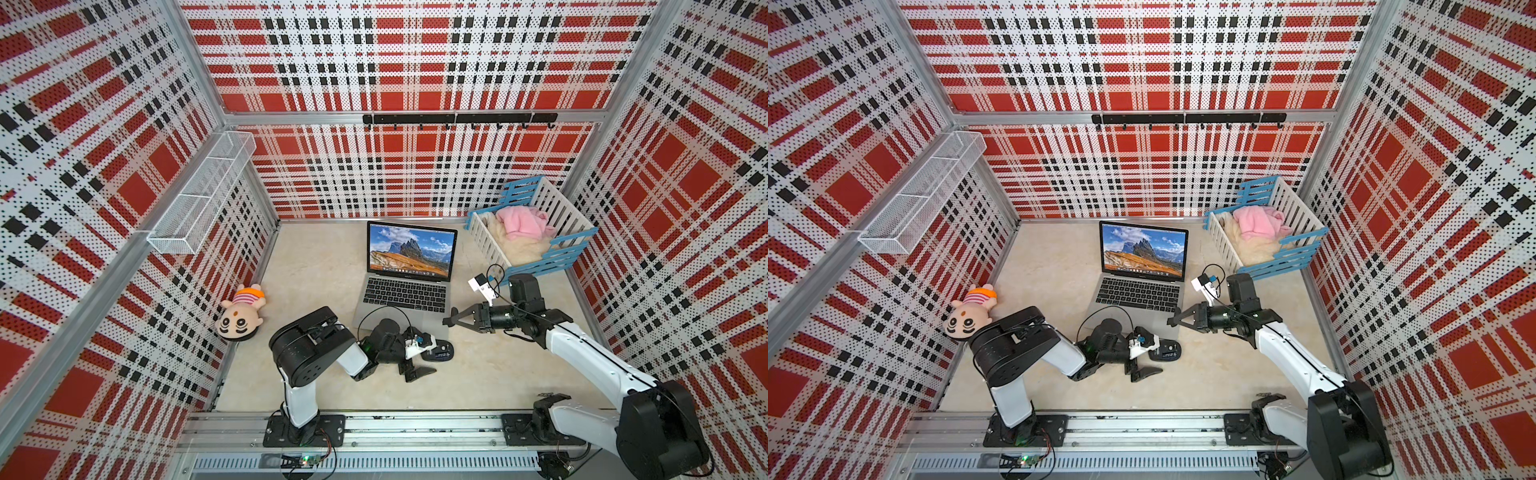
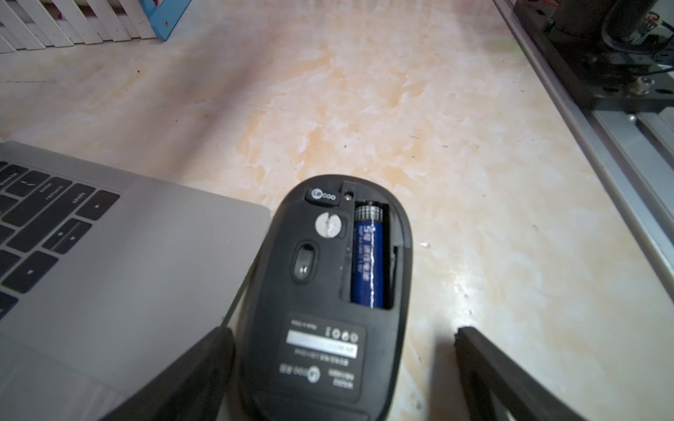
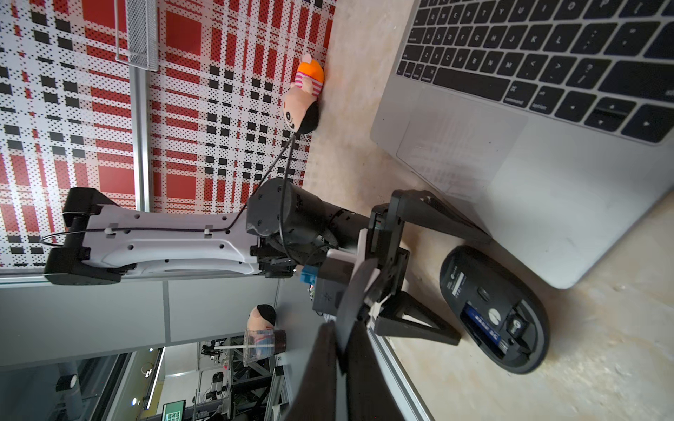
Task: Remove the wireless mouse receiver from the laptop
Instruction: Close the lid on the mouse.
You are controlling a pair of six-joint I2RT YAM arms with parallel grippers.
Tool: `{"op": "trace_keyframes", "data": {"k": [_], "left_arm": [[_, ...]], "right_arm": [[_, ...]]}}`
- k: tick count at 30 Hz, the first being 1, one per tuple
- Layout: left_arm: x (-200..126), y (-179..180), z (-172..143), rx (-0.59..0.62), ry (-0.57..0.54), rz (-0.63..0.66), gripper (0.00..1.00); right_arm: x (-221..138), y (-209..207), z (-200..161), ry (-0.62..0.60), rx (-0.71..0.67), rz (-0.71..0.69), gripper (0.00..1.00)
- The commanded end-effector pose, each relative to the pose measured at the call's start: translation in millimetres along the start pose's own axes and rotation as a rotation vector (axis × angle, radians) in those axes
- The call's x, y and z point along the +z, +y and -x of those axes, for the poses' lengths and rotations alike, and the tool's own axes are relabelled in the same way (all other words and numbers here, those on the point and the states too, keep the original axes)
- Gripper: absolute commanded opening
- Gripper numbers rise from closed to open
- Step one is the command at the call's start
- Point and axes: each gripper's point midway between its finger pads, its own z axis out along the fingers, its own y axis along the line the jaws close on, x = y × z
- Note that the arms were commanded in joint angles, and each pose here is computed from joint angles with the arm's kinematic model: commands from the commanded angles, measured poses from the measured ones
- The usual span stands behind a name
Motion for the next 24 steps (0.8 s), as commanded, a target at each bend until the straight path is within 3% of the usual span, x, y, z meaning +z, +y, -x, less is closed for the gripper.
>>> {"op": "trace_keyframes", "data": {"k": [1, 14, 24], "left_arm": [[3, 2, -1, 0.025, -0.013, -0.025, 0.94], [7, 4, -2, 0.017, -0.098, 0.004, 0.85], [6, 3, -1, -0.009, -0.145, -0.004, 0.58]], "right_arm": [[3, -20, -12, 0.013, 0.065, -0.039, 0.00], [5, -38, -27, 0.020, 0.118, -0.067, 0.00], [9, -45, -32, 0.057, 0.128, -0.098, 0.00]]}}
